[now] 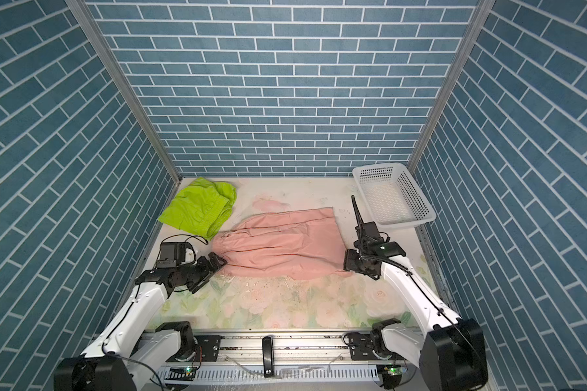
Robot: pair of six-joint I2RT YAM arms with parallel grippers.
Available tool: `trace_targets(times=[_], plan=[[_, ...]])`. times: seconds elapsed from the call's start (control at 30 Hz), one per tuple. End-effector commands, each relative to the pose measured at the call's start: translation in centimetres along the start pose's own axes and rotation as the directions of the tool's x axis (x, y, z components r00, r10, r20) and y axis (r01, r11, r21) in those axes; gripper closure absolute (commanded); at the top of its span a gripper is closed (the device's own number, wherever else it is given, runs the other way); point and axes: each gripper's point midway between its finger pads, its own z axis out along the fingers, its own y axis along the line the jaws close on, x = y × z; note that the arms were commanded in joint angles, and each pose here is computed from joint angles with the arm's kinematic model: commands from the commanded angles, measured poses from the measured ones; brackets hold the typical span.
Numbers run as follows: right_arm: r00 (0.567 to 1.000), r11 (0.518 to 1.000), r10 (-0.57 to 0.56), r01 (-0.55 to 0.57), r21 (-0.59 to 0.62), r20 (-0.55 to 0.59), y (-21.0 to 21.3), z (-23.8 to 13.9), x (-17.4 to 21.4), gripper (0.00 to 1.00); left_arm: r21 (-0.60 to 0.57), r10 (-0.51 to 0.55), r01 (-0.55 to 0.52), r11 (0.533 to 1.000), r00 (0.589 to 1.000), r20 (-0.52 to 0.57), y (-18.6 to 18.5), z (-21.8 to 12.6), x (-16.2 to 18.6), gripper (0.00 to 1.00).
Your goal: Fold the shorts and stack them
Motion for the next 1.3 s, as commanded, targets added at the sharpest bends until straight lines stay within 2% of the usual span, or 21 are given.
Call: trace_targets(times=[0.0, 0.13, 0.23, 0.27, 0.43, 0.6, 0.7, 0.73, 0.87, 0.93, 0.97, 1.07, 1.17, 1.2, 1.27], plan=[[0.992, 0.994, 0.109, -0.109, 0.004, -0.062, -0.7, -0.8, 3.0, 0.37, 0.033, -0.038, 0.038, 0.999, 0.999, 0.001, 0.1, 1.3, -0.3, 0.01], [0.983, 0.987, 0.156, -0.159, -0.031, -0.1, -0.4, -0.4, 5.6, 0.38, 0.023, -0.042, 0.042, 0.999, 0.999, -0.002, 0.6, 2.2, -0.4, 0.03], [0.982, 0.986, 0.157, -0.161, -0.035, -0.108, -0.3, 0.6, 6.6, 0.38, 0.021, -0.035, 0.035, 0.999, 0.999, 0.008, 0.6, 2.4, -0.8, 0.1], [0.983, 0.987, 0.15, -0.154, -0.037, -0.106, -0.2, 1.1, 6.7, 0.38, 0.017, -0.032, 0.032, 0.999, 0.999, 0.012, 0.7, 2.4, -0.9, 0.15], [0.993, 0.992, 0.114, -0.116, -0.054, -0.041, 0.4, 3.9, 5.1, 0.38, -0.024, -0.008, 0.008, 1.0, 1.0, 0.022, 1.2, 2.2, -1.2, 0.54], [0.998, 0.993, 0.052, -0.048, -0.108, 0.036, 1.9, 5.4, 2.5, 0.45, -0.039, 0.004, -0.004, 0.999, 1.0, 0.009, 1.3, 1.9, -1.4, 0.75], [0.999, 0.998, -0.01, 0.013, -0.065, 0.045, 1.7, 5.6, 1.6, 0.54, -0.04, 0.01, -0.01, 0.999, 1.0, -0.002, 1.2, 1.8, -1.4, 0.83], [0.998, 0.998, -0.028, 0.031, -0.062, 0.051, 1.9, 5.6, 1.3, 0.61, -0.039, 0.013, -0.013, 0.999, 1.0, -0.003, 1.1, 1.7, -1.4, 0.84], [0.995, 0.997, -0.074, 0.075, -0.011, 0.066, 1.6, 5.1, 0.2, 0.99, -0.051, 0.026, -0.027, 0.998, 1.0, -0.009, 0.9, 1.3, -1.8, 0.89], [0.993, 0.993, -0.104, 0.1, 0.068, 0.059, 0.4, 4.4, -0.1, 1.0, -0.066, 0.024, -0.024, 0.997, 1.0, -0.012, 1.1, 0.7, -2.0, 0.98], [0.991, 0.987, -0.121, 0.113, 0.118, 0.059, -0.3, 3.7, -0.4, 1.0, -0.068, 0.02, -0.021, 0.997, 1.0, -0.012, 1.1, 0.4, -2.3, 1.0], [0.983, 0.96, -0.171, 0.153, 0.234, 0.06, -2.0, 2.0, -1.0, 1.0, -0.063, -0.003, 0.002, 0.998, 1.0, -0.009, 1.1, -0.6, -2.9, 1.0], [0.98, 0.95, -0.195, 0.18, 0.257, 0.036, -2.2, 1.3, -1.0, 1.0, -0.053, -0.013, 0.012, 0.999, 1.0, -0.016, 0.7, -1.0, -3.0, 1.0], [0.981, 0.948, -0.192, 0.18, 0.264, 0.019, -2.3, 1.2, -0.8, 0.97, -0.057, -0.017, 0.015, 0.998, 1.0, -0.022, 0.8, -1.0, -2.9, 1.0], [0.984, 0.948, -0.178, 0.174, 0.265, -0.009, -2.4, 0.9, -0.3, 0.79, -0.073, -0.027, 0.024, 0.997, 0.999, -0.036, 1.2, -0.9, -2.5, 1.0]])
